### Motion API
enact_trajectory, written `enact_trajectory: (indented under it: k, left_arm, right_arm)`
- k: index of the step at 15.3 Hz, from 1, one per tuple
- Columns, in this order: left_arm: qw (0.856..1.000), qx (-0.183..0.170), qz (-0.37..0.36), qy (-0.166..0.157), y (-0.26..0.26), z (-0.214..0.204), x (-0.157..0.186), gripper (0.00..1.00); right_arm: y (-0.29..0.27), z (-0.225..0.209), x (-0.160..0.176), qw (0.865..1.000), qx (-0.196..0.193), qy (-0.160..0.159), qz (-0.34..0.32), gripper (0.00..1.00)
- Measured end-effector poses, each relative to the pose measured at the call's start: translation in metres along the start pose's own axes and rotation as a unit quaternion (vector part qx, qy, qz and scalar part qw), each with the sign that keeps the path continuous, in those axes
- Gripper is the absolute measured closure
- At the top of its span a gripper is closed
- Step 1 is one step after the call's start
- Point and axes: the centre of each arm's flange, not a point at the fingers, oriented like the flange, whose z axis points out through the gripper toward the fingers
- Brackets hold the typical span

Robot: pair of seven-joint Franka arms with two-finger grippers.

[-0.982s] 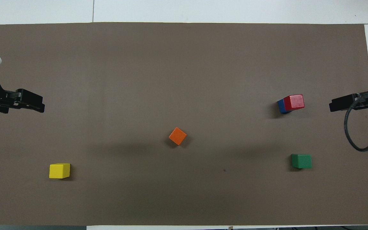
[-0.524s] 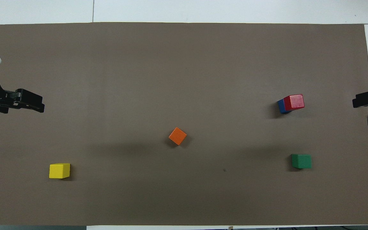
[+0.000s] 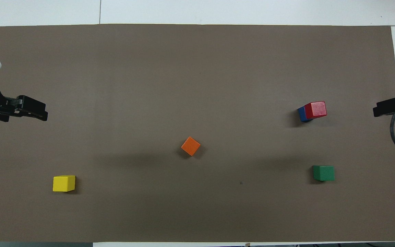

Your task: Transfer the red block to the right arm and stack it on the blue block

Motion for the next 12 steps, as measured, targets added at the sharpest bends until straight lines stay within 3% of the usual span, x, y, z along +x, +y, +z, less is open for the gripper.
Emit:
enact_trajectory:
  k: [12]
  left_arm:
    - [1.000,0.000,0.000,0.000,0.0000,0.0000,0.0000,0.00]
  right_arm:
    - [-0.0096,0.0004,0.0002,1.000,0.018,-0.002,-0.004,0.00]
